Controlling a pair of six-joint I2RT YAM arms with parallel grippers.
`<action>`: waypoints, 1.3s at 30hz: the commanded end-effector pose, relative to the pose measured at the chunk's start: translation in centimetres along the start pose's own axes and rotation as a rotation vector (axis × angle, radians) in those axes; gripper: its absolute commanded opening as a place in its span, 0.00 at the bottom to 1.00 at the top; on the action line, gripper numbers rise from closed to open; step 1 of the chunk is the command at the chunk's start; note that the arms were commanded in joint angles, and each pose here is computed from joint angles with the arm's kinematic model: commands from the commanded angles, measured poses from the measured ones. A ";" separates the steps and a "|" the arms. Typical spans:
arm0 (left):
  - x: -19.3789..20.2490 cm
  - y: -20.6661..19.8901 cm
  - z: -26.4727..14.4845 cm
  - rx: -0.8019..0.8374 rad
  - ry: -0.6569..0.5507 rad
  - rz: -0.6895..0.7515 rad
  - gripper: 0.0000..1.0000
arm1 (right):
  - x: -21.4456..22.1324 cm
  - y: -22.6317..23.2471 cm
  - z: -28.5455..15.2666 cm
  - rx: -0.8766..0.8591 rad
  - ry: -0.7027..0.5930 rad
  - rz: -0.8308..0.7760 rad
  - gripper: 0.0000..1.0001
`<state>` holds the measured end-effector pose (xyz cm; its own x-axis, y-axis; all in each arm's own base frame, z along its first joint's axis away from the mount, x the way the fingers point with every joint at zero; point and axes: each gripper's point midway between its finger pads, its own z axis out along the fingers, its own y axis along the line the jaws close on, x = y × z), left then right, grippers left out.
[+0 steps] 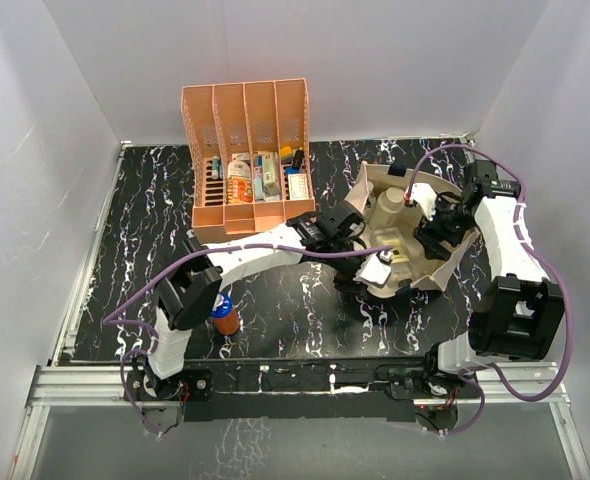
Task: Place the personal care products into the canvas bag
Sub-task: Adjust the care product in the canvas bag.
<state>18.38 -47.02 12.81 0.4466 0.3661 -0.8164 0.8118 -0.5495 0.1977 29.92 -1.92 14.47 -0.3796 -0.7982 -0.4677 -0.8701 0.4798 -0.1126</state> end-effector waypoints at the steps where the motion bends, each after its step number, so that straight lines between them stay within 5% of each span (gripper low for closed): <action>1: -2.1 0.2 -0.1 0.015 -0.064 0.047 0.47 | -0.1 -0.9 -0.1 0.030 -0.002 0.003 0.10; 8: -2.4 -0.1 -0.8 -0.002 -0.052 0.051 0.31 | -0.5 -1.4 -1.0 0.018 0.001 0.002 0.25; 15: -2.7 -0.1 -1.4 -0.017 -0.043 0.061 0.00 | -0.9 -1.1 -2.3 0.056 -0.006 -0.056 0.37; 24: -2.9 0.1 -1.3 -0.015 -0.050 0.067 0.00 | -1.7 -2.7 -3.7 0.183 -0.024 -0.025 0.17; 39: -3.6 0.4 -0.9 -0.010 -0.070 0.066 0.00 | 0.8 -1.7 -1.4 0.184 0.025 -0.006 0.26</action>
<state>18.35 -47.20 12.69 0.4597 0.3625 -0.8107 0.8081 -0.5494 0.2125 29.61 -2.45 14.65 -0.4157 -0.7792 -0.4690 -0.8218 0.5428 -0.1733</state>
